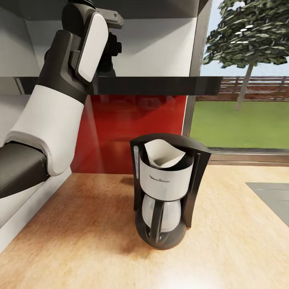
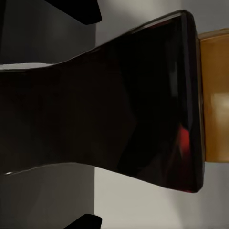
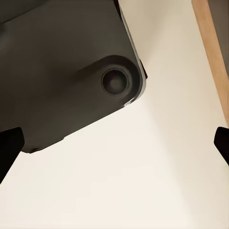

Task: Set up a coffee station on the kitchen countertop: keep the coffee maker on the countertop, move the bottle of coffee from the kitchen shelf to the counter next to the coffee maker, place a paper coffee filter on top of the coffee maker, put the saucer next to the coffee maker with the coffee cup on the saucer, and place the electric kettle next to the coffee maker.

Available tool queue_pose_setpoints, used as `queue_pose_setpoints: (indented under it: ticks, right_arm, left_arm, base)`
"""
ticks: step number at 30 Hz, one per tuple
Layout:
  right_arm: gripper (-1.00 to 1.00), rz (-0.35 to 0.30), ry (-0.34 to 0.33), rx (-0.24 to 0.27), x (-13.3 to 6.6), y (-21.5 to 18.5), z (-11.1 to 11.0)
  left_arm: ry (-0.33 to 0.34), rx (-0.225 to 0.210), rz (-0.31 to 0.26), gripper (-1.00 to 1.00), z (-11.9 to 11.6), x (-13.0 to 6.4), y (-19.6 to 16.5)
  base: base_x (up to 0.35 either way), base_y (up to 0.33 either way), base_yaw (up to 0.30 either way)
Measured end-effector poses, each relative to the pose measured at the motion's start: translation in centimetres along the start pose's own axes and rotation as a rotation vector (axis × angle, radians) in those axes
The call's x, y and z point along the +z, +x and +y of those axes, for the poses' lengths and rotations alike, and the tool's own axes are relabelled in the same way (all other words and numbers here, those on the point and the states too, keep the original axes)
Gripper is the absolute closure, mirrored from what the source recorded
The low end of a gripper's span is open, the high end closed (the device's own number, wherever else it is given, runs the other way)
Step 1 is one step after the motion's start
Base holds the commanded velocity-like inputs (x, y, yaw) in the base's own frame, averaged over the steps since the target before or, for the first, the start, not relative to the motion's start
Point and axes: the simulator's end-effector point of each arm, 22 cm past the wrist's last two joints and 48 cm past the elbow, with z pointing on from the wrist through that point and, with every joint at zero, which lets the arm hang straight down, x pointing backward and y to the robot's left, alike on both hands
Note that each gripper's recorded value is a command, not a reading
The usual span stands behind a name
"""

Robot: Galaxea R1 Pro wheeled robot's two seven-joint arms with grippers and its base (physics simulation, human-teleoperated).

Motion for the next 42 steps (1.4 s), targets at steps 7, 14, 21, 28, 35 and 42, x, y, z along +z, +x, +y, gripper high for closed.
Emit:
queue_pose_setpoints:
  ticks: [7, 14, 21, 28, 35, 42]
  right_arm:
    - [-1.0, 0.0, 0.0, 0.0, 0.0, 0.0, 0.0]
    - [-1.0, 0.0, 0.0, 0.0, 0.0, 0.0, 0.0]
    - [-1.0, 0.0, 0.0, 0.0, 0.0, 0.0, 0.0]
    - [-1.0, 0.0, 0.0, 0.0, 0.0, 0.02, -0.01]
    - [-1.0, 0.0, 0.0, 0.0, 0.0, 0.03, -0.02]
    - [-1.0, 0.0, 0.0, 0.0, 0.0, 0.02, -0.01]
  left_arm:
    - [0.0, 0.0, 0.001, -1.0, 0.01, -0.01, 0.01]
    - [0.0, -0.001, 0.002, -1.0, 0.02, 0.05, 0.08]
    - [-0.001, 0.0, 0.004, -1.0, 0.03, 0.11, 0.15]
    - [-0.001, 0.0, 0.006, -1.0, 0.03, 0.14, 0.21]
    - [-0.002, 0.0, 0.01, -1.0, 0.04, 0.24, 0.36]
    - [-0.002, -0.001, 0.013, -1.0, 0.08, 0.29, 0.43]
  base:
    - [0.073, 0.0, 0.0]
    - [0.051, 0.0, 0.0]
    - [0.008, 0.0, 0.0]
    - [0.001, 0.0, 0.0]
    - [0.0, 0.0, 0.0]
    - [0.0, 0.0, 0.0]
